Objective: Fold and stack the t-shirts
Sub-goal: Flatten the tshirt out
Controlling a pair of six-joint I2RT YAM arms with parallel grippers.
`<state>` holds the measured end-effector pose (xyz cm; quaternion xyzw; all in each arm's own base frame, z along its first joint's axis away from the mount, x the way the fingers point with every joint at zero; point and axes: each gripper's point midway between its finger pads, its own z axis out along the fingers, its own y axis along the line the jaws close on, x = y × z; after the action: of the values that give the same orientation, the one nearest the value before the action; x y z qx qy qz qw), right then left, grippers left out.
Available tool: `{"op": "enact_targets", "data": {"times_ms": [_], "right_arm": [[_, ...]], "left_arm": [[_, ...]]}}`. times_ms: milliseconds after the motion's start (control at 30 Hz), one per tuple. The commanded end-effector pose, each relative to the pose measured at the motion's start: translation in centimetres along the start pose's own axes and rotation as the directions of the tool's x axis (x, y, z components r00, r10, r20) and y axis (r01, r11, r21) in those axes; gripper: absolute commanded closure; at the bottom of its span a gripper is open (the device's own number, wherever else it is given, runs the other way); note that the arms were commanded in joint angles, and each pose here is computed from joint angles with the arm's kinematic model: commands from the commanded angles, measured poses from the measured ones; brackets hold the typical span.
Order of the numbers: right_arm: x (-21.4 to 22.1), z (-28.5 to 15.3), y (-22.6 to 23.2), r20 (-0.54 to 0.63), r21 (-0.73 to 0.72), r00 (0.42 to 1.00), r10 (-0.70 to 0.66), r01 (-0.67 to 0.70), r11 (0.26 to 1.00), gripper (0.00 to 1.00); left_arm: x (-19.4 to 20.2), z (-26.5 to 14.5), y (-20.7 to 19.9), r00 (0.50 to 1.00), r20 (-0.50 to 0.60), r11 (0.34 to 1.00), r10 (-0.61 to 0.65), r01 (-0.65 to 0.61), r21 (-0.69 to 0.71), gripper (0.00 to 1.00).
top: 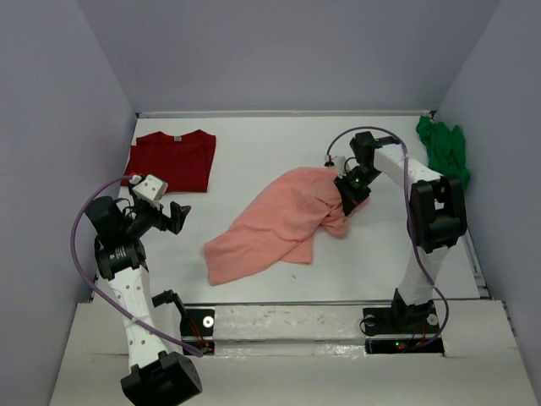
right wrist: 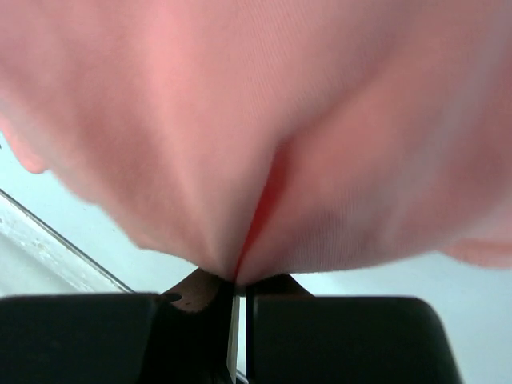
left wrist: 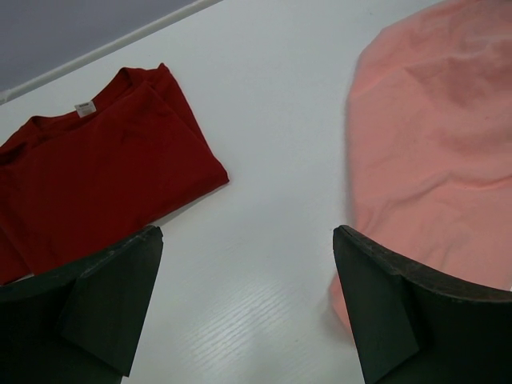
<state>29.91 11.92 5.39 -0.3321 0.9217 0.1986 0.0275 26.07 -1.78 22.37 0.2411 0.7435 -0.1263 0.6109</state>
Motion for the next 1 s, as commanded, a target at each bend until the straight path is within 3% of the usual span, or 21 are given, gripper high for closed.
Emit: {"op": "enact_targets", "data": {"times_ms": [0, 167, 433, 567, 633, 667, 700, 767, 800, 833, 867, 967], "right_arm": [[-5.1, -7.6, 0.8, 0.174, 0.143, 0.979, -0.11, 0.085, 0.986, 1.0], [-8.3, -12.1, 0.1, 0.256, 0.262, 0.954, -0.158, 0.089, 0.961, 1.0], [-8.8, -9.0, -4.7, 0.163, 0.362, 0.981, -0.103, 0.038, 0.932, 1.0], [-8.9, -6.8, -5.4, 0.138, 0.329, 0.988, -0.07, 0.021, 0.944, 1.0], [-9.0, -6.4, -5.5, 0.139, 0.322, 0.988, -0.061, 0.013, 0.947, 1.0], [-8.9, -6.0, -5.6, 0.132, 0.317, 0.99, -0.056, 0.011, 0.948, 1.0], [-8.9, -5.9, -5.7, 0.132, 0.318, 0.99, -0.054, 0.009, 0.948, 1.0], [-8.9, -5.9, -5.9, 0.131, 0.325, 0.99, -0.052, 0.007, 0.946, 1.0], [-8.8, -5.8, -5.9, 0.13, 0.326, 0.99, -0.05, 0.005, 0.945, 1.0], [-8.8, -5.7, -6.1, 0.127, 0.329, 0.991, -0.049, 0.004, 0.944, 1.0], [-8.7, -5.6, -6.2, 0.126, 0.333, 0.991, -0.047, 0.002, 0.943, 1.0], [-8.6, -5.3, -6.5, 0.12, 0.341, 0.992, -0.036, -0.007, 0.94, 1.0]], "left_arm": [[-1.7, 0.0, 0.1, 0.998, 0.038, 0.998, 0.058, -0.059, 0.017, 0.01], [-1.6, 0.3, 0.3, 0.999, 0.027, 0.999, 0.039, -0.04, 0.022, 0.01], [-1.4, 1.5, 0.9, 0.994, -0.056, 0.995, 0.092, -0.094, -0.032, 0.03], [-0.2, 3.8, -1.7, 0.974, -0.163, 0.986, 0.157, -0.145, 0.083, 0.23], [0.2, 4.2, -4.3, 0.959, -0.19, 0.962, 0.209, -0.167, 0.216, 0.28], [1.0, 4.5, -5.1, 0.954, -0.21, 0.95, 0.212, -0.152, 0.271, 0.38], [0.8, 4.6, -5.7, 0.947, -0.194, 0.929, 0.255, -0.185, 0.32, 0.43], [2.6, 4.5, -7.7, 0.922, -0.246, 0.888, 0.298, -0.173, 0.427, 0.43], [3.2, 4.3, -8.0, 0.905, -0.262, 0.868, 0.334, -0.188, 0.46, 0.36], [4.6, 3.2, -8.1, 0.848, -0.31, 0.821, 0.429, -0.223, 0.526, 0.31], [4.5, 3.4, -7.7, 0.84, -0.323, 0.823, 0.436, -0.227, 0.52, 0.31], [6.6, 1.4, -7.5, 0.752, -0.4, 0.77, 0.523, -0.217, 0.6, 0.34]]}}
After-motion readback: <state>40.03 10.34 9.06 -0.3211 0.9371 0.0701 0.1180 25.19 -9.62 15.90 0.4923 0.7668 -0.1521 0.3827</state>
